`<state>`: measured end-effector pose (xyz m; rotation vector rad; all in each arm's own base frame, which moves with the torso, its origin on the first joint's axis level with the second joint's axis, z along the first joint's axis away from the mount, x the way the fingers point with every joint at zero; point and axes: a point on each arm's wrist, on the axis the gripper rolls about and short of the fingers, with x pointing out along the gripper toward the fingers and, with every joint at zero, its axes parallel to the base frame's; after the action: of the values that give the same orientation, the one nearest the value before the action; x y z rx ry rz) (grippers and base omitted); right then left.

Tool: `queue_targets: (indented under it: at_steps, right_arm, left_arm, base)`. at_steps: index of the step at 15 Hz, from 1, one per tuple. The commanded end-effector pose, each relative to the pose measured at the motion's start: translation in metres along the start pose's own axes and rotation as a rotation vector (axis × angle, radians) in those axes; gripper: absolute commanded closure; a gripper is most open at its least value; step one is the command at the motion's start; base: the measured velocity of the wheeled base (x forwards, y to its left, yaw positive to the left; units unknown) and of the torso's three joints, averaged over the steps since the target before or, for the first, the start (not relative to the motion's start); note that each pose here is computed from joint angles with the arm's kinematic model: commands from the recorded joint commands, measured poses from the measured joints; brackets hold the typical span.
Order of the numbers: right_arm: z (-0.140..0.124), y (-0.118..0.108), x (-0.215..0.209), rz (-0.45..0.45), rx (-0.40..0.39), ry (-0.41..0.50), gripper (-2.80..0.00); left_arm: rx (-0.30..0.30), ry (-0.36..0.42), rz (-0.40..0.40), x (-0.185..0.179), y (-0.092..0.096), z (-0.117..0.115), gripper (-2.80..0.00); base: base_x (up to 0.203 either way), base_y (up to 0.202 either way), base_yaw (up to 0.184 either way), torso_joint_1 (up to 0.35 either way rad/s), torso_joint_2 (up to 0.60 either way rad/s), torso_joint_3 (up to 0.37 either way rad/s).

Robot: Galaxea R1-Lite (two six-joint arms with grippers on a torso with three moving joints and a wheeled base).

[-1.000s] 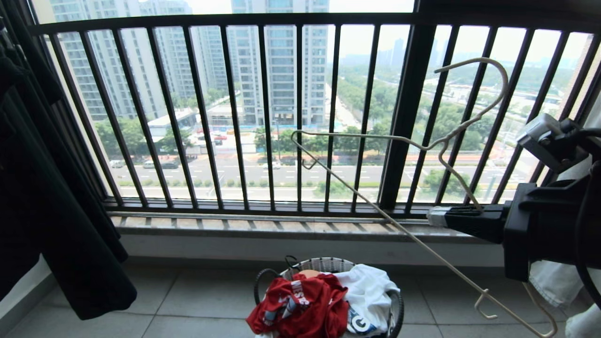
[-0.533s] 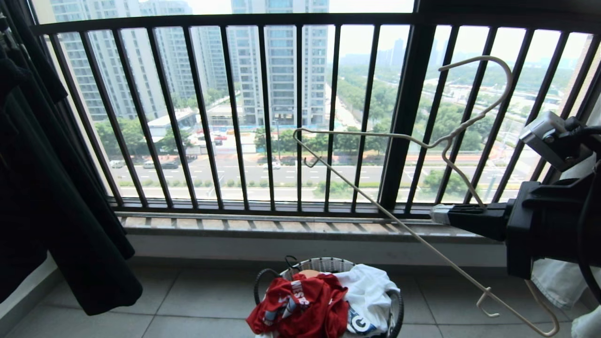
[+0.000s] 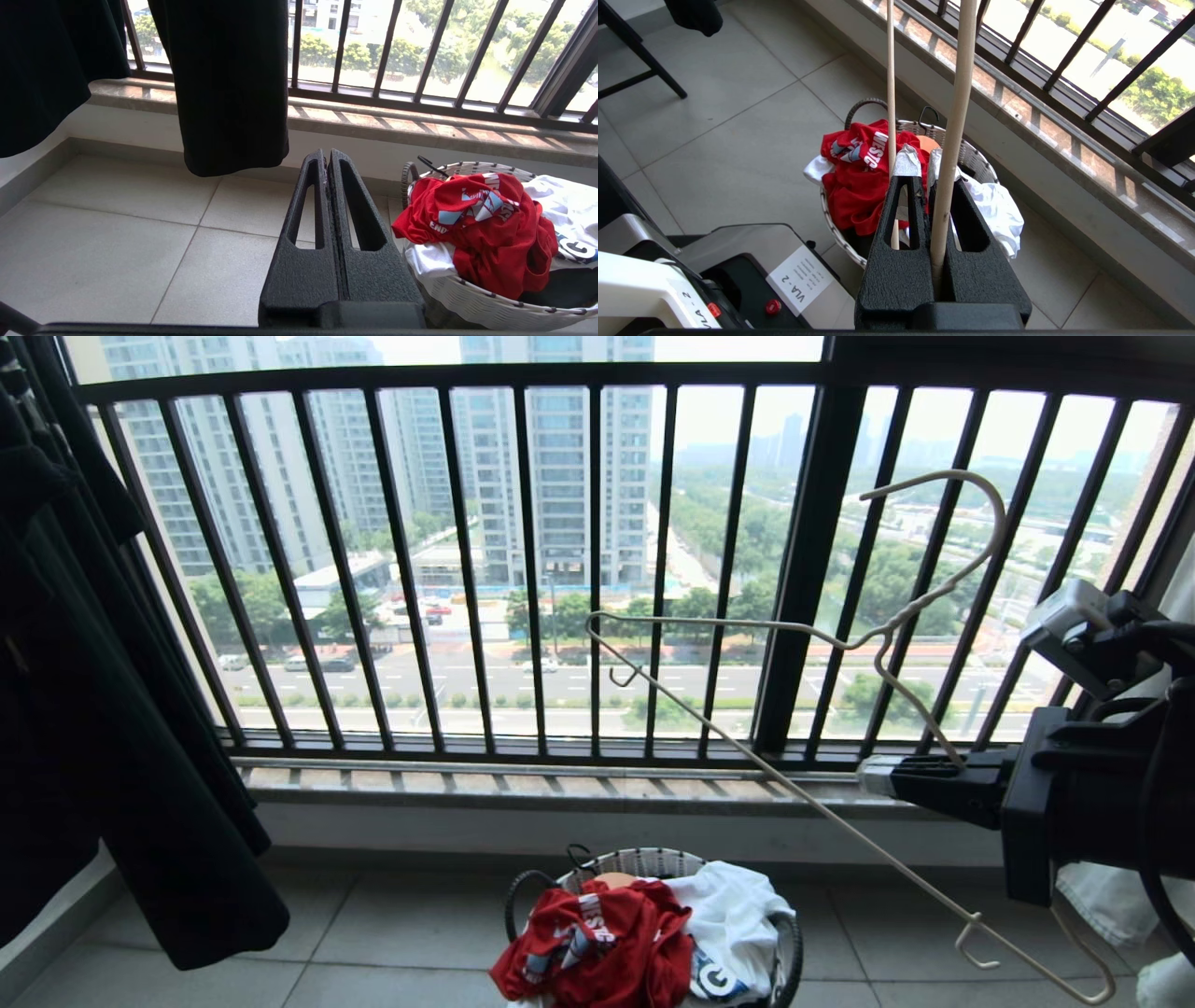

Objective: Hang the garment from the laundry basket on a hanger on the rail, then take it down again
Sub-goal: Pick up clothes from the basket

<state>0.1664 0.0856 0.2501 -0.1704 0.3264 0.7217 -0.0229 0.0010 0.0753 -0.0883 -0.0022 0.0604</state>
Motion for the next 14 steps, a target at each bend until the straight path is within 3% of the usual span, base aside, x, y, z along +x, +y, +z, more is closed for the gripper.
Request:
queue_targets:
  at_steps: [1, 6, 14]
  right_arm:
    - [-0.0004, 0.0004, -0.0007, 0.002, -0.003, -0.001, 0.00]
    - [0.0005, 0.0009, -0.0029, 0.000, -0.007, -0.010, 0.00]
    - [0.0015, 0.0013, -0.0046, 0.004, -0.006, -0.019, 0.00]
  left_arm:
    - [0.001, 0.001, 0.001, 0.0001, 0.0000, 0.0000, 0.00]
    - [0.001, 0.001, 0.001, 0.0001, 0.0000, 0.0000, 0.00]
    - [0.001, 0.001, 0.001, 0.0001, 0.0000, 0.0000, 0.00]
  base:
    - [0.000, 0.000, 0.000, 0.000, 0.00, 0.000]
    - [0.000, 0.000, 0.000, 0.000, 0.00, -0.012]
    - [0.000, 0.000, 0.000, 0.001, 0.00, -0.183]
